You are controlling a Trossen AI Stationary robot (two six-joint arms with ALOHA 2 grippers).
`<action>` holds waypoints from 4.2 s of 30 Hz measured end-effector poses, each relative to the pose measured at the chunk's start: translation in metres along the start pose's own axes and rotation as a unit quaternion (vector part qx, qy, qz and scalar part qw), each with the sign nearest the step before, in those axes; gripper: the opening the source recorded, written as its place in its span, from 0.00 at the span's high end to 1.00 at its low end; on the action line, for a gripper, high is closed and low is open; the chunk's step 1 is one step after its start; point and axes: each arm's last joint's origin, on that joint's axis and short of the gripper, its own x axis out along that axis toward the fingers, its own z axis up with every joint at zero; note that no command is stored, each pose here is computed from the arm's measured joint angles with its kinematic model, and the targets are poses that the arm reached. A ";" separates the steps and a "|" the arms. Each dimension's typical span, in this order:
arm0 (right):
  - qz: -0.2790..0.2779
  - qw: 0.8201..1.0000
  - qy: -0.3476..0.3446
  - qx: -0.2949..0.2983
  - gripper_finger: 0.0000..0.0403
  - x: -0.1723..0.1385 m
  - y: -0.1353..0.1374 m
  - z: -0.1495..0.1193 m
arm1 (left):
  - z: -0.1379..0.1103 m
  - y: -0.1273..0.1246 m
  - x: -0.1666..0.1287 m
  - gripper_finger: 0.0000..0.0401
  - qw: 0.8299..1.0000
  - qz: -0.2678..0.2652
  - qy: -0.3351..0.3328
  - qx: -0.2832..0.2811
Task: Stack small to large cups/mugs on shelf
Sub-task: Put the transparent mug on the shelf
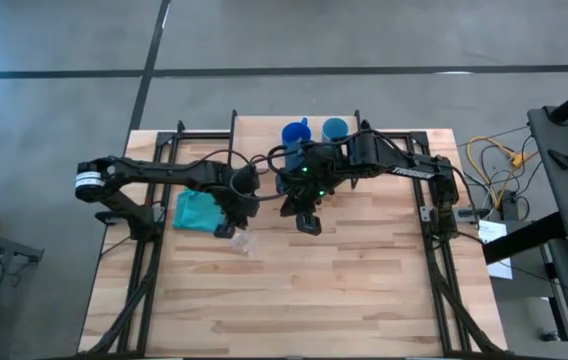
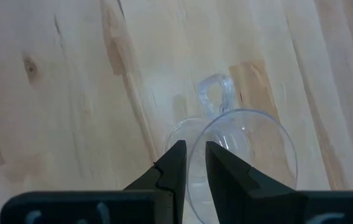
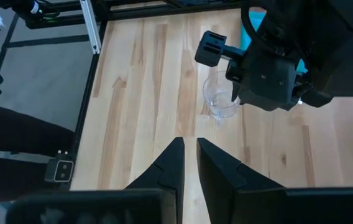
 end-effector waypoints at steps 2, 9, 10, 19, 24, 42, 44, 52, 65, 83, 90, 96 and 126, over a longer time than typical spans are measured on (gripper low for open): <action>0.000 1.000 0.000 0.000 0.90 0.000 0.000 0.000 | 0.000 0.001 0.003 0.88 1.000 -0.002 0.005 -0.002; 0.000 1.000 0.000 0.000 0.90 0.000 0.000 0.000 | 0.000 0.003 0.007 0.88 1.000 -0.005 0.011 -0.005; 0.000 1.000 0.000 0.000 0.90 0.000 0.000 0.000 | 0.000 0.003 0.007 0.88 1.000 -0.005 0.011 -0.005; 0.000 1.000 0.000 -0.003 0.90 0.000 0.000 0.000 | 0.002 0.004 0.007 0.88 1.000 0.000 0.000 -0.003; 0.000 1.000 0.000 -0.004 0.90 0.000 0.000 0.000 | 0.002 0.004 0.007 0.89 1.000 0.002 0.001 -0.025; 0.000 1.000 0.000 -0.010 0.90 0.000 0.000 0.000 | 0.015 0.001 -0.014 1.00 0.981 0.042 -0.036 -0.183; 0.000 1.000 0.001 -0.010 0.90 0.000 0.000 0.000 | 0.020 -0.001 -0.025 1.00 0.976 0.056 -0.053 -0.203; 0.000 1.000 0.001 -0.013 0.90 0.000 0.000 0.000 | 0.039 -0.014 -0.080 1.00 0.953 0.119 -0.149 -0.235; 0.000 1.000 0.004 -0.020 0.90 0.000 0.000 -0.001 | 0.060 -0.024 -0.156 1.00 0.887 0.307 -0.237 -0.252; -0.001 1.000 0.017 -0.026 0.90 0.000 -0.001 -0.003 | 0.043 0.024 -0.175 1.00 0.793 0.371 -0.245 -0.417; 0.002 0.999 0.017 -0.037 0.90 0.000 -0.002 -0.003 | 0.039 0.041 -0.167 1.00 0.792 0.365 -0.225 -0.435; 0.000 0.999 0.023 -0.040 0.90 -0.001 -0.005 -0.004 | 0.038 0.052 -0.160 1.00 0.792 0.368 -0.196 -0.447; -0.014 0.998 0.033 -0.051 0.90 -0.007 -0.026 -0.007 | 0.029 0.071 -0.159 1.00 0.795 0.390 -0.176 -0.430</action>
